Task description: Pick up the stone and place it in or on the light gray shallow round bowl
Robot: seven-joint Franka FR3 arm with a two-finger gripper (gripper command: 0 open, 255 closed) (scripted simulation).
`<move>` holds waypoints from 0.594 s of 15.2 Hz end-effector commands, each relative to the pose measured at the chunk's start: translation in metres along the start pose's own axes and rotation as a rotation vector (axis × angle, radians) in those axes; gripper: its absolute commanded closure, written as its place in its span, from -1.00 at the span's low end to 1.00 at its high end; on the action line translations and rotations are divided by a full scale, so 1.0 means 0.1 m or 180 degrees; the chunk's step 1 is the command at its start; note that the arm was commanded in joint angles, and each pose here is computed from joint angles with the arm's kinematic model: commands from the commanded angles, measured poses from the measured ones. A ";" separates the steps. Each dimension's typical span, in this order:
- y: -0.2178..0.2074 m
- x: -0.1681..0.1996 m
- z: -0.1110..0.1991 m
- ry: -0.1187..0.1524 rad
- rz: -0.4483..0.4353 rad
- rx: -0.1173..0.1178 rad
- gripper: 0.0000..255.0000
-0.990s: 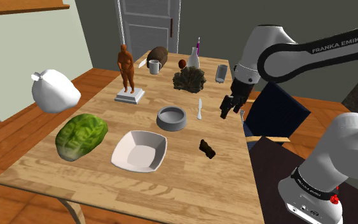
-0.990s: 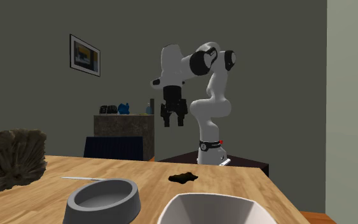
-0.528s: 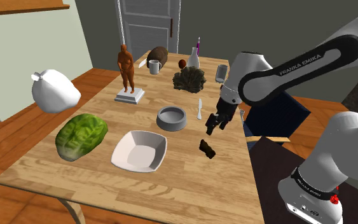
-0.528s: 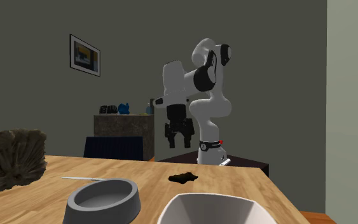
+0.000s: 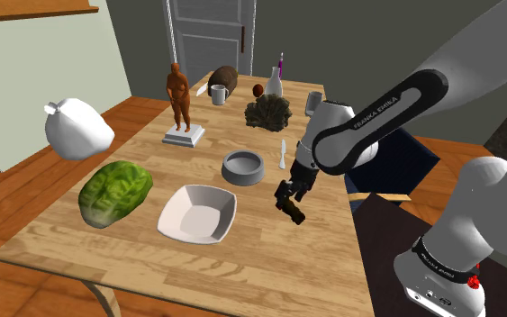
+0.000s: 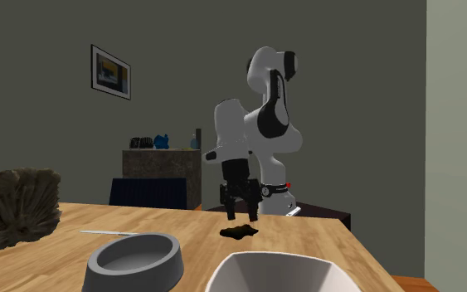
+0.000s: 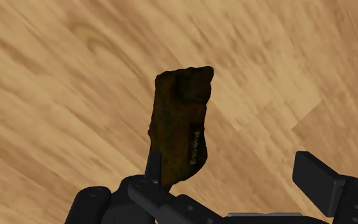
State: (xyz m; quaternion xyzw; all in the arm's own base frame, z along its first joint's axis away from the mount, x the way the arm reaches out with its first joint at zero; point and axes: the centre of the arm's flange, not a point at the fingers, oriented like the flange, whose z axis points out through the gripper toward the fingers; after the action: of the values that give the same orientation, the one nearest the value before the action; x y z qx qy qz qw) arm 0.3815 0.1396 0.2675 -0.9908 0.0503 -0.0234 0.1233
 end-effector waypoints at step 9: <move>-0.01 0.00 0.30 0.0003 0.0003 0.0003 -1.00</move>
State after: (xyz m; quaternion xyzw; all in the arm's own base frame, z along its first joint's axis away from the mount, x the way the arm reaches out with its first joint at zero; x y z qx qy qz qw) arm 0.3866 0.1463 0.2449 -0.9900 0.0533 -0.0306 0.1266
